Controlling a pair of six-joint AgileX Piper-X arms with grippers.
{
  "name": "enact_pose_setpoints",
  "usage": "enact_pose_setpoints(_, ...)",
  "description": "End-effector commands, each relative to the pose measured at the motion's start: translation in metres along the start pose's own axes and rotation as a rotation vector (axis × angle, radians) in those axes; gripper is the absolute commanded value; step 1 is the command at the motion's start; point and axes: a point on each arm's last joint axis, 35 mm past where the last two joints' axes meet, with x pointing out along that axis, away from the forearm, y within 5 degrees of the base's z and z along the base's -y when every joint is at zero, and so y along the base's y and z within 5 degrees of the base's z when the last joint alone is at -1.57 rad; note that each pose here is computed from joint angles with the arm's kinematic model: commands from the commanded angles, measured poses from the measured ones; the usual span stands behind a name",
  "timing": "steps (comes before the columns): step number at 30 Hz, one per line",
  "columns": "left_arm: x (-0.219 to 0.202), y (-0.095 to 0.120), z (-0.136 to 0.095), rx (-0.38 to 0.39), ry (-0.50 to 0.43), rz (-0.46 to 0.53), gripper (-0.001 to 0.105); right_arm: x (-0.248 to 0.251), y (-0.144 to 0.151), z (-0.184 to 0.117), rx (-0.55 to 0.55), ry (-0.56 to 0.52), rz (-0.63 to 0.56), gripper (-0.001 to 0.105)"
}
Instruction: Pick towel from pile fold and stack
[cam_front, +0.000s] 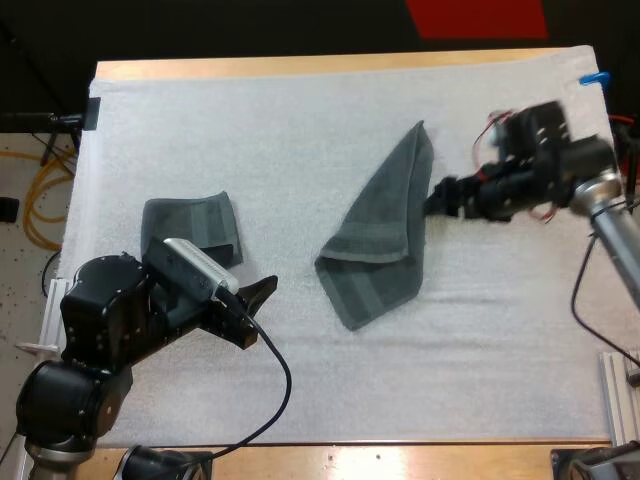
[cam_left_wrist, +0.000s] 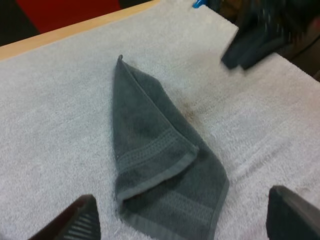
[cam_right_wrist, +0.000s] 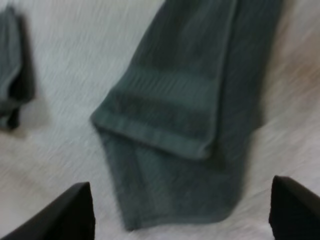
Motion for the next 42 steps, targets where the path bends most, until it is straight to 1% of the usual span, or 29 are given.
enact_pose_setpoints(1,-0.002,-0.002,0.001,0.004,-0.010,-0.015,0.067,0.009,0.004,-0.005,0.021,0.001,0.052,0.070)
enact_pose_setpoints(5,-0.002,-0.002,0.001,0.001,-0.004,-0.014,0.067,0.042,0.010,-0.021,0.084,0.039,0.112,0.070)
enact_pose_setpoints(9,-0.002,-0.001,-0.007,-0.030,0.057,-0.006,0.067,0.079,0.015,-0.036,0.117,0.088,0.142,0.070)
enact_pose_setpoints(12,-0.003,-0.001,-0.012,-0.053,0.102,0.000,0.067,0.101,0.012,-0.040,0.159,0.099,0.146,0.070)
enact_pose_setpoints(18,-0.003,0.000,-0.015,-0.065,0.129,0.004,0.067,0.129,0.001,-0.028,0.268,0.020,0.169,0.070)
enact_pose_setpoints(20,-0.003,0.000,-0.015,-0.063,0.129,0.004,0.067,0.134,-0.001,-0.027,0.310,0.012,0.165,0.070)
enact_pose_setpoints(22,-0.003,0.000,-0.015,-0.059,0.129,0.004,0.067,0.139,-0.004,-0.028,0.329,0.011,0.147,0.070)
enact_pose_setpoints(25,-0.003,0.000,-0.015,-0.060,0.129,0.004,0.067,0.140,-0.007,-0.029,0.335,-0.005,0.080,0.068)
enact_pose_setpoints(26,-0.003,0.000,-0.015,-0.060,0.129,0.004,0.067,0.140,-0.008,-0.028,0.334,-0.012,0.065,0.065)
enact_pose_setpoints(28,-0.003,0.000,-0.015,-0.060,0.129,0.004,0.067,0.140,-0.009,-0.028,0.334,-0.026,0.032,0.053)
enact_pose_setpoints(29,-0.003,0.000,-0.015,-0.060,0.129,0.004,0.067,0.140,-0.009,-0.028,0.334,-0.029,0.023,0.045)
enact_pose_setpoints(30,-0.003,0.000,-0.015,-0.060,0.129,0.004,0.067,0.140,-0.010,-0.028,0.334,-0.032,0.017,0.035)
enact_pose_setpoints(31,-0.003,0.000,-0.015,-0.060,0.129,0.004,0.067,0.140,-0.010,-0.028,0.334,-0.035,0.012,0.029)
enact_pose_setpoints(32,-0.003,0.000,-0.015,-0.060,0.129,0.004,0.067,0.140,-0.010,-0.027,0.331,-0.042,0.001,0.019)
enact_pose_setpoints(33,-0.003,0.000,-0.015,-0.060,0.129,0.004,0.067,0.140,-0.010,-0.026,0.327,-0.052,-0.005,0.006)
enact_pose_setpoints(34,-0.003,0.000,-0.015,-0.060,0.129,0.004,0.067,0.140,-0.010,-0.025,0.324,-0.058,-0.006,0.001)
enact_pose_setpoints(38,-0.003,0.000,-0.015,-0.060,0.129,0.004,0.067,0.130,-0.004,-0.013,0.262,-0.115,0.012,0.000)
enact_pose_setpoints(40,-0.003,0.000,-0.015,-0.058,0.129,0.003,0.067,0.116,0.005,0.000,0.197,-0.172,0.028,0.000)
enact_pose_setpoints(42,-0.003,0.000,-0.015,-0.058,0.129,0.003,0.067,0.092,0.020,0.021,0.119,-0.265,0.052,0.000)
